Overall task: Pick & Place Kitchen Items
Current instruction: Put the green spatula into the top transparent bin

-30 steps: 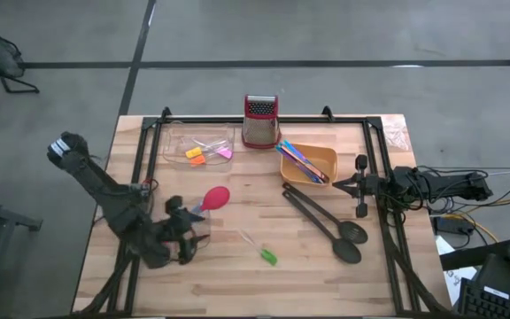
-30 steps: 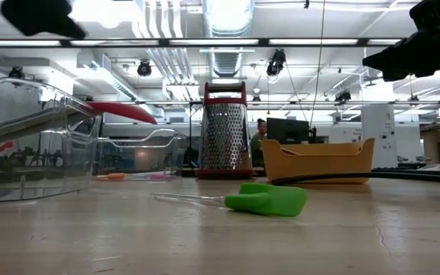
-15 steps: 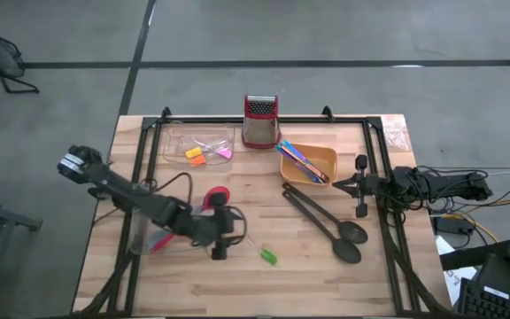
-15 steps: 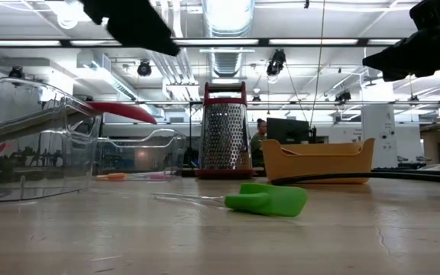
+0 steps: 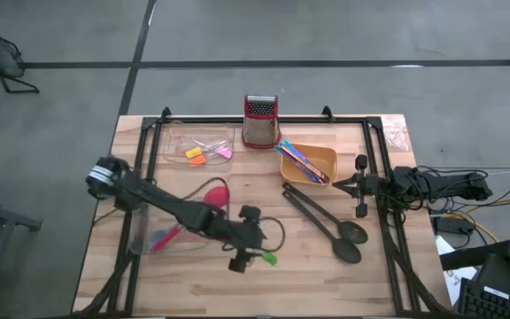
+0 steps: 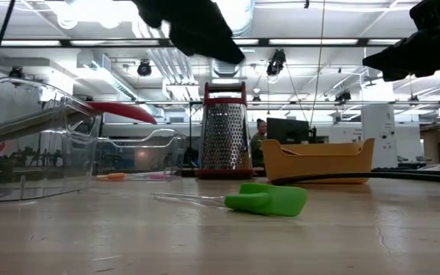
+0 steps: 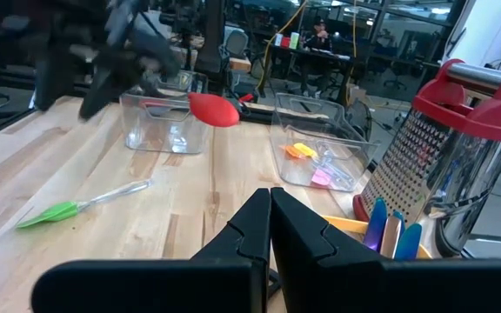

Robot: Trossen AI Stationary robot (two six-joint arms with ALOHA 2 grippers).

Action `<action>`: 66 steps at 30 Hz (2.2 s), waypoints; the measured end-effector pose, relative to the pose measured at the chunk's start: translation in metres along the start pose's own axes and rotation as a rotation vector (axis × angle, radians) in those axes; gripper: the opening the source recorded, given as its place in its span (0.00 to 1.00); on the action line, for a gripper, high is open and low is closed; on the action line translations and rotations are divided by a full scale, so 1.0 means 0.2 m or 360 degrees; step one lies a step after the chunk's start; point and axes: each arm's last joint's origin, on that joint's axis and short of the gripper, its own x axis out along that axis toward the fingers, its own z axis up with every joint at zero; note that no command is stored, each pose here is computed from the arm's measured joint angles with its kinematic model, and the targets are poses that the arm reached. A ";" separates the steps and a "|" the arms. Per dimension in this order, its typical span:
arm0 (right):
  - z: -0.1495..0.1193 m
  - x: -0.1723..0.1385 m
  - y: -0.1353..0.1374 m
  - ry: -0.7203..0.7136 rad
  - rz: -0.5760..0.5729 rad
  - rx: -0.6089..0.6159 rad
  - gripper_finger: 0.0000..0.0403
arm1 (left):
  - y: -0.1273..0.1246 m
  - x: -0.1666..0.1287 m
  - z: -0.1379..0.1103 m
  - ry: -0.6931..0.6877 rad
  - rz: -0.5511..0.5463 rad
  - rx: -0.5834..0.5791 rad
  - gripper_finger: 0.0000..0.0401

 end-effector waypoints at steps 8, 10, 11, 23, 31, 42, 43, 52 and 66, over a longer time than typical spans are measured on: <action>0.00 0.00 0.00 0.0000 0.0000 0.0000 0.02 | 0.02 0.29 -0.05 0.0212 -0.0118 0.0037 0.61; 0.00 0.00 0.00 0.0000 0.0001 0.0001 0.02 | 0.03 0.34 -0.06 0.0237 -0.0160 0.0026 0.61; 0.00 0.00 0.00 0.0001 0.0001 0.0000 0.02 | 0.03 0.36 -0.06 0.0247 -0.0182 0.0023 0.61; 0.00 0.00 0.00 0.0000 0.0001 0.0000 0.02 | 0.04 0.52 -0.18 0.0393 -0.0184 0.0013 0.61; 0.00 0.00 0.00 0.0000 0.0000 0.0001 0.02 | 0.05 0.53 -0.19 0.0396 -0.0186 -0.0009 0.46; 0.00 0.00 0.00 0.0000 0.0000 0.0000 0.02 | 0.05 0.52 -0.18 0.0385 -0.0221 0.0024 0.14; 0.00 0.00 0.00 0.0000 0.0000 0.0001 0.02 | 0.04 0.52 -0.18 0.0387 -0.0225 0.0025 0.12; 0.00 0.00 0.00 0.0000 0.0000 0.0001 0.02 | 0.04 0.49 -0.14 0.0396 -0.0243 0.0053 0.12; 0.00 0.00 0.00 0.0000 0.0000 0.0001 0.02 | 0.04 0.44 -0.01 0.0332 -0.0241 0.0111 0.12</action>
